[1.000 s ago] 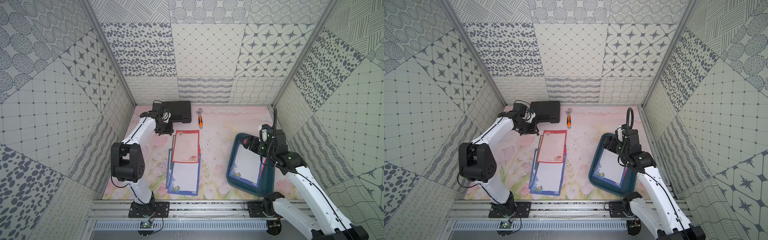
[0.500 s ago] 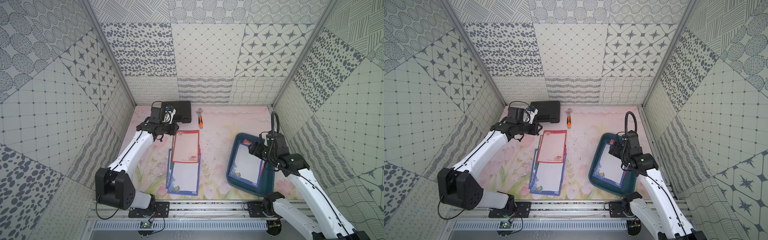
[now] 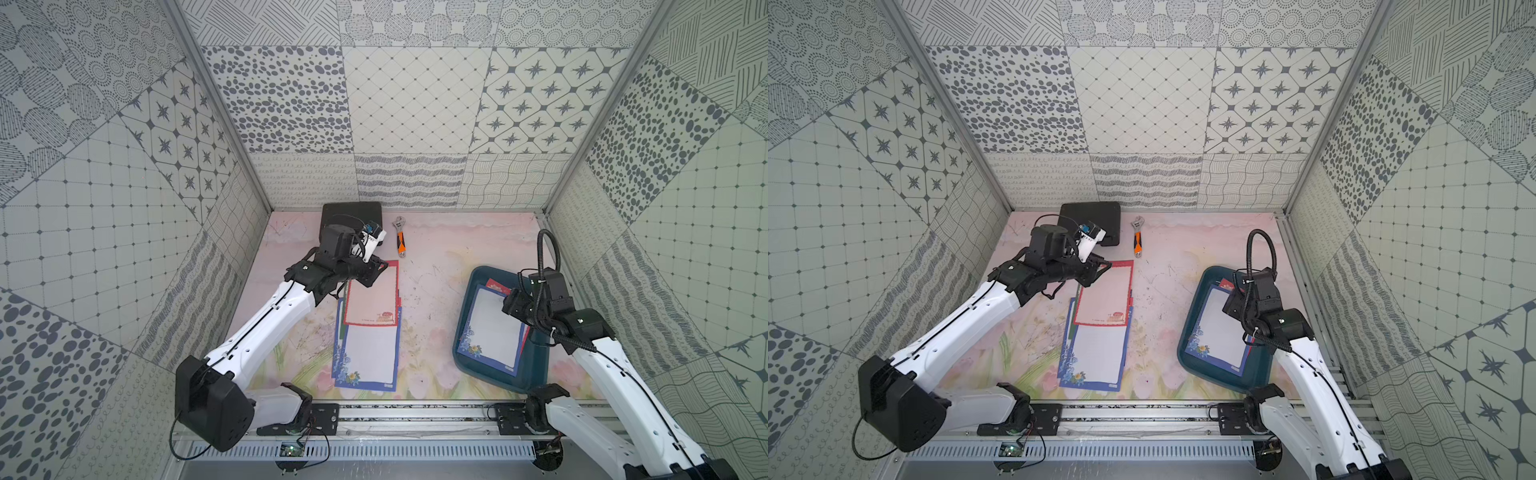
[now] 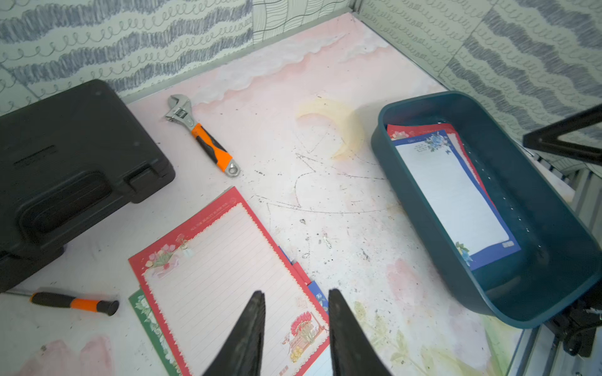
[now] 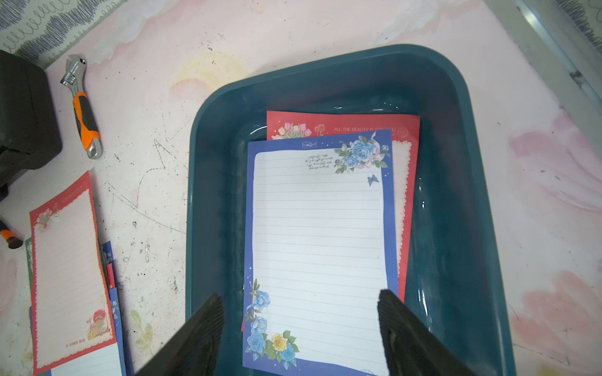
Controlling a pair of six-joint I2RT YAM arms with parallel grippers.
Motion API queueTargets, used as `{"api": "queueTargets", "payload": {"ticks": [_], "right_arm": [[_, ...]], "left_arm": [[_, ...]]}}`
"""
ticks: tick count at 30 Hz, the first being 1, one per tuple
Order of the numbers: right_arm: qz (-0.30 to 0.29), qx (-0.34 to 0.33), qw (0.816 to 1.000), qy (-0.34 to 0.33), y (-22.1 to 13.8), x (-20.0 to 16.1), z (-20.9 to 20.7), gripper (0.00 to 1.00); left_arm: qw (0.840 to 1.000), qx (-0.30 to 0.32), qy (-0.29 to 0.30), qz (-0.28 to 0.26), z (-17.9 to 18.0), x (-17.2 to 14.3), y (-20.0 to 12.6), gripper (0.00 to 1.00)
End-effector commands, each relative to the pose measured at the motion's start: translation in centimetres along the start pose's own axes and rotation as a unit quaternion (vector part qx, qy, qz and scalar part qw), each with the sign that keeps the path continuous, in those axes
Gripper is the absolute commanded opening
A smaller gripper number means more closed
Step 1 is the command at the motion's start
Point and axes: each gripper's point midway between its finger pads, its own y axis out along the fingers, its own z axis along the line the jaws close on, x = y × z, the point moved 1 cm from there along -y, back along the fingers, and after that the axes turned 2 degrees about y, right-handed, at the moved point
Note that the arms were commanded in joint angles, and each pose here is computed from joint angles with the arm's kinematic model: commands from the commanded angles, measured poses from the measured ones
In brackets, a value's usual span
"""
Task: Take out the stationery paper from the storage box
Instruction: Pick up the stationery paper from the storage box.
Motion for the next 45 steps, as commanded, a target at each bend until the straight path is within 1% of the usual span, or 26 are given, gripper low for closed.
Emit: {"api": "queueTargets", "payload": {"ticks": [1, 3, 7, 13, 16, 20, 21, 24, 25, 27, 32, 38, 45], "right_arm": [[-0.021, -0.007, 1.000, 0.012, 0.0, 0.4, -0.6, 0.74], [-0.019, -0.014, 1.000, 0.015, 0.4, 0.1, -1.1, 0.72], [-0.004, -0.024, 0.999, 0.033, 1.4, -0.9, -2.1, 0.68], [0.017, -0.029, 0.998, 0.061, 3.0, -2.1, -3.1, 0.65], [0.026, -0.033, 0.997, 0.071, 3.8, -2.7, -3.6, 0.64], [0.032, -0.040, 0.995, 0.085, 4.8, -3.3, -4.4, 0.64], [0.032, -0.043, 0.995, 0.089, 4.9, -3.4, -4.6, 0.64], [0.035, -0.051, 0.994, 0.094, 5.7, -3.9, -5.2, 0.64], [0.034, -0.053, 0.994, 0.095, 5.9, -3.8, -5.3, 0.65], [0.048, -0.061, 0.992, 0.096, 6.8, -4.8, -5.9, 0.65], [0.067, -0.059, 0.990, 0.107, 8.5, -5.8, -6.3, 0.64], [0.087, -0.058, 0.989, 0.104, 9.1, -5.9, -6.2, 0.66], [0.101, -0.042, 0.988, 0.106, 9.5, -6.1, -5.8, 0.60]], "left_arm": [[0.998, -0.033, 0.057, -0.002, -3.9, 0.3, 1.1, 0.35], [0.998, -0.047, 0.048, 0.017, -5.5, -0.4, 2.4, 0.35], [0.996, -0.065, 0.007, 0.054, -8.7, -2.1, 5.8, 0.35], [0.991, -0.062, -0.039, 0.113, -12.4, -4.1, 11.1, 0.35], [0.986, -0.064, -0.047, 0.147, -14.1, -4.7, 13.3, 0.35], [0.982, -0.061, -0.033, 0.178, -16.0, -5.1, 15.6, 0.35], [0.979, -0.056, -0.035, 0.192, -16.0, -5.6, 15.8, 0.35], [0.976, -0.047, -0.052, 0.205, -16.1, -5.8, 17.0, 0.35], [0.975, -0.049, -0.058, 0.209, -16.2, -5.9, 17.3, 0.35], [0.972, -0.058, -0.069, 0.216, -16.6, -6.0, 17.9, 0.35], [0.962, -0.066, -0.095, 0.247, -17.3, -7.3, 19.1, 0.35], [0.953, -0.064, -0.114, 0.273, -17.3, -8.6, 19.7, 0.34], [0.951, -0.064, -0.122, 0.275, -17.2, -8.5, 19.6, 0.34]]}}
